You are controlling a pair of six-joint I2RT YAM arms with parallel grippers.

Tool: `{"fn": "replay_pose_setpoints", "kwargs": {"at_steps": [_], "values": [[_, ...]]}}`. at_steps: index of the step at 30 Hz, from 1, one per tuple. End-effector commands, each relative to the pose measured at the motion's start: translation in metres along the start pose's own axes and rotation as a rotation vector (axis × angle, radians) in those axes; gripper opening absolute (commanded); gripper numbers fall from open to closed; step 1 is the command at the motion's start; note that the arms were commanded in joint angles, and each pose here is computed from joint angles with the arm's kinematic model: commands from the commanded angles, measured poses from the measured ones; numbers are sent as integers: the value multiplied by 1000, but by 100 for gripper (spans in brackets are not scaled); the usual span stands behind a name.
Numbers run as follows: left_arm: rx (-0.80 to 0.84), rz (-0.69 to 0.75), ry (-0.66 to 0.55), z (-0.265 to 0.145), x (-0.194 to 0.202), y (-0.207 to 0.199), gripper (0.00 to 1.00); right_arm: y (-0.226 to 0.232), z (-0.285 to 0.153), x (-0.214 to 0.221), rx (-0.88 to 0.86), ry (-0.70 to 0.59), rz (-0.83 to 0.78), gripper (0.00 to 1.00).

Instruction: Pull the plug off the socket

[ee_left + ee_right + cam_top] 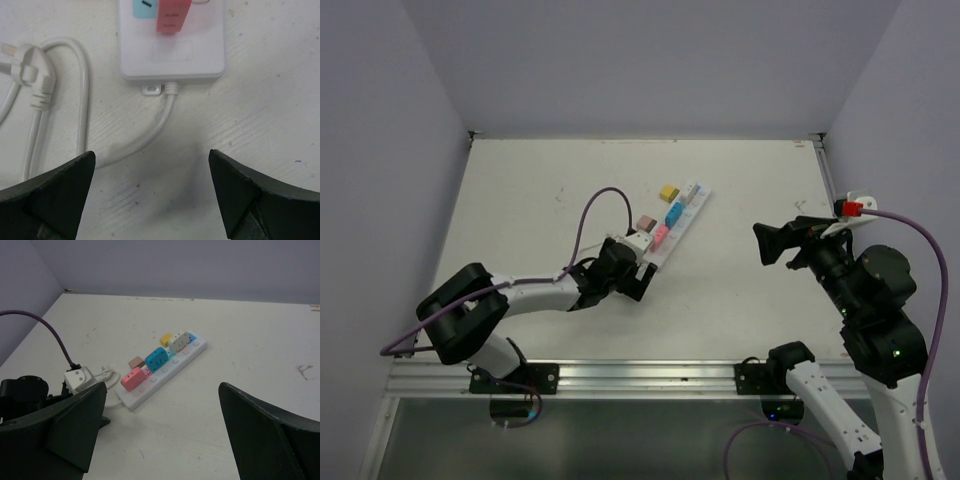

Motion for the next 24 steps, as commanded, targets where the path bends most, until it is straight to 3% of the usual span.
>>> {"fn": "replay_pose_setpoints", "kwargs": {"at_steps": [1, 10, 24], "values": [[102, 8, -192, 0, -51, -25, 99, 6, 4, 2, -33, 17, 4, 99], [99, -42, -272, 31, -84, -44, 100, 3, 0, 0, -21, 14, -7, 99], [-7, -56, -286, 64, -77, -41, 98, 1, 4, 2, -14, 28, -24, 99]]}}
Point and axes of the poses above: each gripper's point midway between its finger pads, its own z axis out along the fingers, its own y axis along the line the jaws close on, x = y × z, the point moved 1 cm from there along -z, back along the fingers, and after that the axes turned 13 degrees about -z, right-handed, at the moved point
